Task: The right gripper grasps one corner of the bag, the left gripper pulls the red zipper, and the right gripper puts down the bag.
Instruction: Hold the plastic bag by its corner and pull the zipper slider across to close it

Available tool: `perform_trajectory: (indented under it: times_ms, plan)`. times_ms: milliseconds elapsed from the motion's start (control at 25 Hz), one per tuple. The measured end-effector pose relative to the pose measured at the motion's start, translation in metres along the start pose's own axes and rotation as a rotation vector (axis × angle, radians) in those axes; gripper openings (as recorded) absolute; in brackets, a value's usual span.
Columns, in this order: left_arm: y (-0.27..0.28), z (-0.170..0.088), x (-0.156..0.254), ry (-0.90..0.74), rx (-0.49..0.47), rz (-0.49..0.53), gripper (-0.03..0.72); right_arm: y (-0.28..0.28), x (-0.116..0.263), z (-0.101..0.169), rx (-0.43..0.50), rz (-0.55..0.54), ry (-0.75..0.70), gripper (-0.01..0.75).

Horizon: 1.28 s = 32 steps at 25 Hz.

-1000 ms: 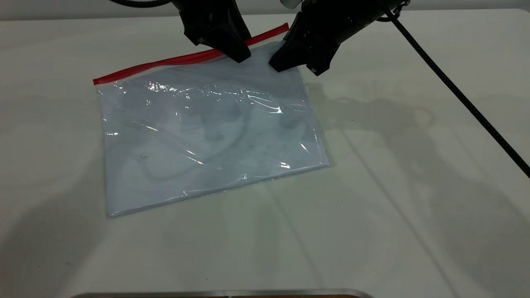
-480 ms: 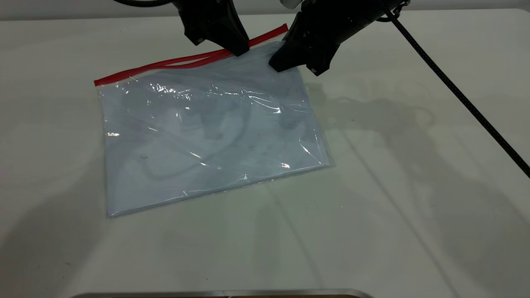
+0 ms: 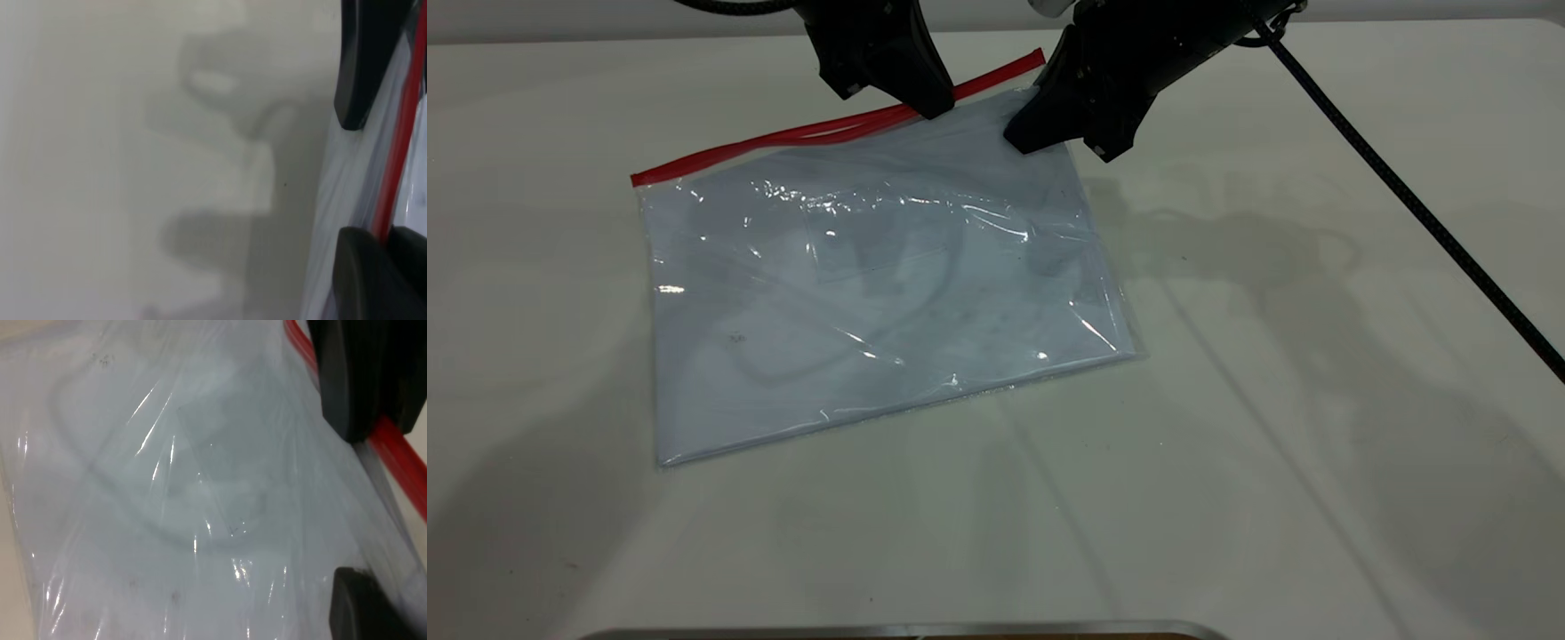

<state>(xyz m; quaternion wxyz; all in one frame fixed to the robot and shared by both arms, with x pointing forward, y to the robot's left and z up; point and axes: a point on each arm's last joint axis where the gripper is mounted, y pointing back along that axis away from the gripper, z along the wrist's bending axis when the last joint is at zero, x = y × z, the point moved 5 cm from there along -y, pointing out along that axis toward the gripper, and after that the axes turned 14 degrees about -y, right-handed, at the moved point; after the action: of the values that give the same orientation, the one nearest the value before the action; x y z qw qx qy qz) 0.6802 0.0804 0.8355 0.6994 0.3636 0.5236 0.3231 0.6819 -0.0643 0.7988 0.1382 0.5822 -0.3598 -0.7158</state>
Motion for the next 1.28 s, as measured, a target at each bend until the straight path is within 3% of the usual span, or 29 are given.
perform_trajectory:
  times_ms: [320,640,920,1280]
  plan:
    - [0.0,0.001,0.0,0.0,-0.005,0.002,0.054,0.002,0.001,-0.003,0.004,-0.007,-0.022,0.056]
    - [0.001,0.008,0.0,0.005,-0.046,0.017,0.054,0.038,0.013,-0.036,0.0,-0.128,-0.195,0.056]
    - [0.003,0.006,0.013,0.03,-0.034,0.092,0.054,0.072,0.039,-0.069,0.063,-0.16,-0.332,0.06]
    - [0.008,0.003,0.036,0.125,-0.016,0.223,0.054,0.098,0.061,-0.093,0.12,-0.181,-0.506,0.066]
